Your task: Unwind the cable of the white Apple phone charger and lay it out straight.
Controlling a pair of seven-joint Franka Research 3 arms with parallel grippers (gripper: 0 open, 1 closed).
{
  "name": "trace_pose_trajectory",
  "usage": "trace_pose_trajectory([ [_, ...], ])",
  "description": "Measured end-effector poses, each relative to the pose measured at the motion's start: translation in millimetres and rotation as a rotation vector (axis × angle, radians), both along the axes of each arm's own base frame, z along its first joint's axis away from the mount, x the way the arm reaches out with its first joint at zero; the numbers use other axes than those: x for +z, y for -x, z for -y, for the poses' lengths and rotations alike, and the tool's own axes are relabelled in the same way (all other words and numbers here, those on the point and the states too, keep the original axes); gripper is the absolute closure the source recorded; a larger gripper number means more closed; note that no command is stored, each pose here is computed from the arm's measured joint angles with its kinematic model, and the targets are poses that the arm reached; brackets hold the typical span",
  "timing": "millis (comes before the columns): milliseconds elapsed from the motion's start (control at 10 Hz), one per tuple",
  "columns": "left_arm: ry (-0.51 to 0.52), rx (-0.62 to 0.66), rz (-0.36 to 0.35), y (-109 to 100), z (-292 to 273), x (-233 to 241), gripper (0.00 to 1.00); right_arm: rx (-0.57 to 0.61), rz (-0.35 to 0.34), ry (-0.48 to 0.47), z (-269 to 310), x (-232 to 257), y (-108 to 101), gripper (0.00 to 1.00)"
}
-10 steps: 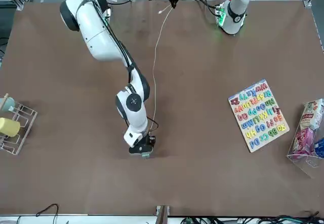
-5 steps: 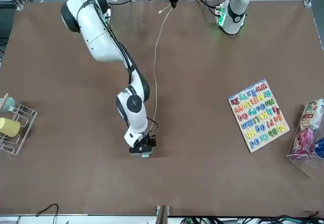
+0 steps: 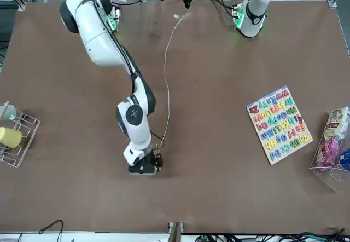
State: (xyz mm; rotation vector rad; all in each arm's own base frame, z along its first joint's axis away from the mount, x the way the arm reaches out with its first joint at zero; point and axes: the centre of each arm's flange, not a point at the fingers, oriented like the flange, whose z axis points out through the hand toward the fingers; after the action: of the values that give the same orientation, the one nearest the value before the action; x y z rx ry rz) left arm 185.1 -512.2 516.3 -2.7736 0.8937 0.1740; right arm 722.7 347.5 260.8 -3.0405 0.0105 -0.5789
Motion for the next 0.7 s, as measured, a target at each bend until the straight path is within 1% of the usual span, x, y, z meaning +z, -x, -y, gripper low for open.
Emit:
trace_pose_trajectory([
  [100, 0.012, 0.016, 0.009, 2.3, 2.6, 6.5, 0.74, 0.041, 0.001, 0.017, 24.7, 15.0, -11.6, 0.00],
  [200, 0.020, 0.036, 0.019, 6.7, 5.2, 14.1, 0.58, 0.092, -0.005, 0.042, 46.6, 27.1, -20.0, 0.00],
  [300, 0.027, 0.064, 0.030, 9.3, 6.9, 23.1, 0.45, 0.155, -0.012, 0.065, 67.5, 38.1, -27.2, 0.00],
  [400, 0.031, 0.119, 0.043, 7.2, 6.6, 30.7, 0.30, 0.217, -0.002, 0.083, 90.7, 50.8, -35.5, 0.00],
  [500, 0.031, 0.198, 0.062, 0.1, 4.3, 33.9, 0.16, 0.276, -0.014, 0.109, 116.6, 64.1, -41.8, 0.00],
  [600, 0.028, 0.280, 0.079, -16.3, -1.7, 34.8, 0.01, 0.341, -0.051, 0.142, 146.4, 81.6, -45.2, 0.00],
  [700, 0.030, 0.350, 0.089, -44.8, -13.2, 36.8, 0.00, 0.391, -0.088, 0.161, 181.2, 106.8, -46.2, 0.00],
])
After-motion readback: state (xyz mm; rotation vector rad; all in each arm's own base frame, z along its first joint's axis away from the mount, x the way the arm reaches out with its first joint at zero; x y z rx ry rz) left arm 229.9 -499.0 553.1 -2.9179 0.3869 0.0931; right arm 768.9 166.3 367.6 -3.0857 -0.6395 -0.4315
